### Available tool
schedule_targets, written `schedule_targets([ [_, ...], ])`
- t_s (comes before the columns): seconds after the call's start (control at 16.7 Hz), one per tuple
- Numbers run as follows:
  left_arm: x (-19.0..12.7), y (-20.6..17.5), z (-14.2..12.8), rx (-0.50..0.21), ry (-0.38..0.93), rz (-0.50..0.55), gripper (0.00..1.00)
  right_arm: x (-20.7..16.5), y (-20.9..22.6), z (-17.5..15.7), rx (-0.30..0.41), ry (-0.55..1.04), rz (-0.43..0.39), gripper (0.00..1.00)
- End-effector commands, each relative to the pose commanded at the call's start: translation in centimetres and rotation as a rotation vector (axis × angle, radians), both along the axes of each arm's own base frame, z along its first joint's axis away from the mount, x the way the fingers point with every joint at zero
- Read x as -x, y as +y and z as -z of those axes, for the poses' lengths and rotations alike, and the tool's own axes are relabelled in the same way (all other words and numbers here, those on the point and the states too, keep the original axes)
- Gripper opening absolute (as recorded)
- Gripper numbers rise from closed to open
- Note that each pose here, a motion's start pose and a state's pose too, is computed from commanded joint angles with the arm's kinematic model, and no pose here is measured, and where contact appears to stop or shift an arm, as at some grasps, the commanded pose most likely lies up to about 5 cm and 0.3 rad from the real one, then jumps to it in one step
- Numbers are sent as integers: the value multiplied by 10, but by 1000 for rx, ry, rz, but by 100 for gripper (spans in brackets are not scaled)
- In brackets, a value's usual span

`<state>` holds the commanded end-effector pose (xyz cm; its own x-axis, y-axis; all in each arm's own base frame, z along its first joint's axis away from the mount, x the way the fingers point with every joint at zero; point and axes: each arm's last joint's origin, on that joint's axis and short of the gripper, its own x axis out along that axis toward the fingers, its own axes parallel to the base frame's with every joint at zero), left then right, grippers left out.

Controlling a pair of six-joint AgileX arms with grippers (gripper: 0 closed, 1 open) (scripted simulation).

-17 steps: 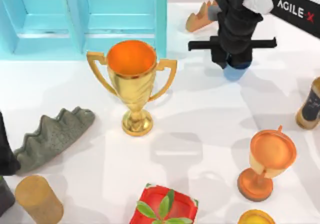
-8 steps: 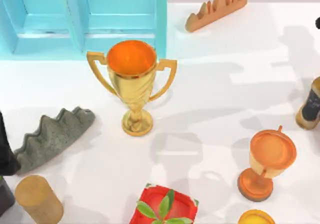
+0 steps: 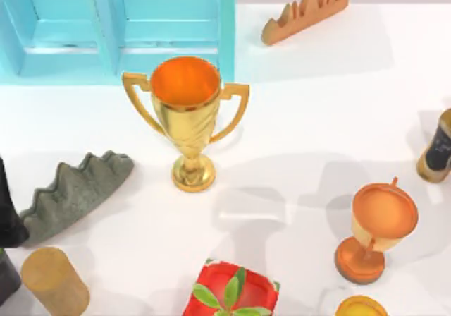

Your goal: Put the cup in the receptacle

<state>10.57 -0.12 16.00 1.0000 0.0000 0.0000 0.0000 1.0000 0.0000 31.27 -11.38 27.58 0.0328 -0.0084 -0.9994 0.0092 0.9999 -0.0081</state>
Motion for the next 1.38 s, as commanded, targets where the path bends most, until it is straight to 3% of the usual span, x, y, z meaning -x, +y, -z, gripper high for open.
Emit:
schedule_targets([
  [0.3,0,0,0,0,0,0,100,-2,1,2,2,0,-2,0],
  [0.72,0,0,0,0,0,0,100,-2,-8,57,1,-2,0,0],
  [1.02,0,0,0,0,0,0,100,-1,-9,64,0,0,0,0],
  [1.38,0,0,0,0,0,0,100,-1,-9,64,0,0,0,45],
])
